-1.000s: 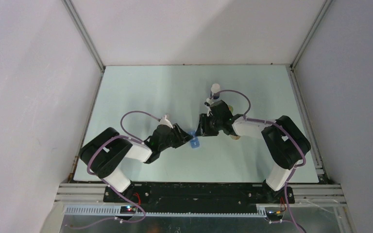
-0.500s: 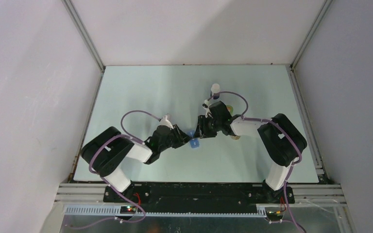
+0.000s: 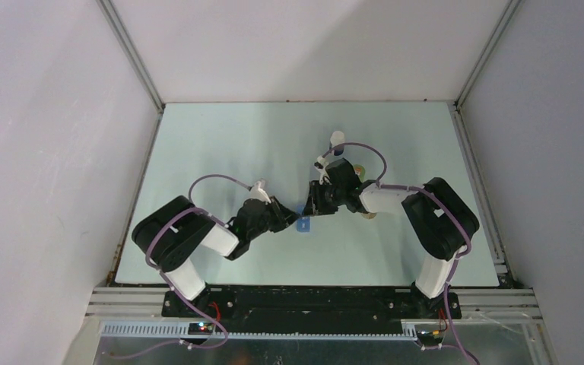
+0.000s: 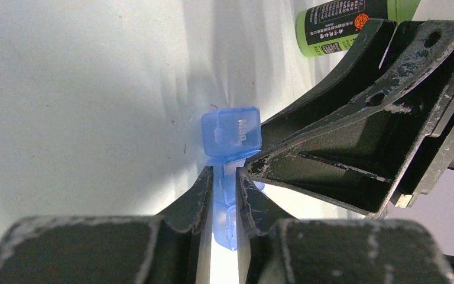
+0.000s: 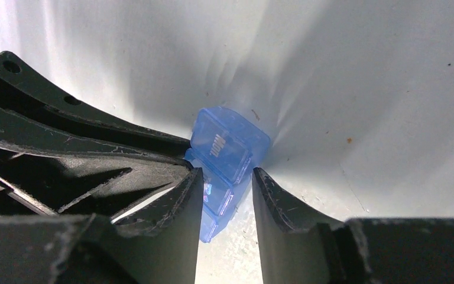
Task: Sort the pills into containers
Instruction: Close the pill container at the center of the board.
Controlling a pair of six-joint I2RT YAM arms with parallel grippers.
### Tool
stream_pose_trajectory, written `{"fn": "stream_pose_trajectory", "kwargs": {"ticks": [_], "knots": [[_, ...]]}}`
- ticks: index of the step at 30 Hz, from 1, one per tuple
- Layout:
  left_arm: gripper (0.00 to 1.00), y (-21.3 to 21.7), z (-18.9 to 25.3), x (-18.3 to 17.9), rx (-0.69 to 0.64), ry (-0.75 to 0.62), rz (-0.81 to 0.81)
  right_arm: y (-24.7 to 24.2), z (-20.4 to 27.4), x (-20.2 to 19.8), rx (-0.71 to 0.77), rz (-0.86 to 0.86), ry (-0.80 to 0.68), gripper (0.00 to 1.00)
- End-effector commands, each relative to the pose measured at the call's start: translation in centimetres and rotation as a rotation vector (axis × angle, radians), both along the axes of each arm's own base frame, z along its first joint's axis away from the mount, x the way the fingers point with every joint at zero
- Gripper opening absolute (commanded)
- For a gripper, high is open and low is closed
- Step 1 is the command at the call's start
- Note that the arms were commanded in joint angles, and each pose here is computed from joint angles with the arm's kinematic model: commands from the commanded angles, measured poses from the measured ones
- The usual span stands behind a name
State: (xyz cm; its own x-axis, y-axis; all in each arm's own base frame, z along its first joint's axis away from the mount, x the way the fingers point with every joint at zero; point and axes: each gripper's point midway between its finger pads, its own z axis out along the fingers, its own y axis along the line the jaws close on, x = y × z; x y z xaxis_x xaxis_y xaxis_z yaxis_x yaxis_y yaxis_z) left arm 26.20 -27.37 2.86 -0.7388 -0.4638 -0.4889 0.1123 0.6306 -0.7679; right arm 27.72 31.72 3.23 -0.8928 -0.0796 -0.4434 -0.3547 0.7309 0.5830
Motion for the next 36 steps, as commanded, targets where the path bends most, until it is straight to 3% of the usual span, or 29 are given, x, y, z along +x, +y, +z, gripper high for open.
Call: {"fn": "stream_pose_trajectory", "kwargs": {"ticks": [1, 10, 15, 18, 29, 36], "knots": [[0.0, 1.3, -3.1, -1.4, 0.076, 0.062, 0.003, 0.0, -0.7, 0.0, -0.021, 0.017, -0.025, 0.38], [0.0, 2.1, -3.6, -1.3, 0.098, 0.077, 0.04, -0.8, -0.7, 0.8, -0.07, -0.046, -0.049, 0.36], [0.16, 1.8, -3.1, -1.3, 0.09, 0.062, 0.027, -1.2, -0.3, 0.9, -0.09, -0.055, -0.069, 0.36], [0.18, 1.6, -2.9, -1.1, 0.099, 0.05, 0.017, -1.8, -0.7, 0.3, -0.12, -0.043, -0.049, 0.37], [0.2, 3.1, -5.2, -1.9, 0.388, 0.136, -0.004, -4.2, -3.0, -1.9, -0.263, 0.011, 0.004, 0.37], [0.27, 1.9, -3.3, -1.1, 0.344, 0.105, -0.01, -3.8, -1.7, -0.9, -0.249, -0.037, -0.032, 0.38]]}}
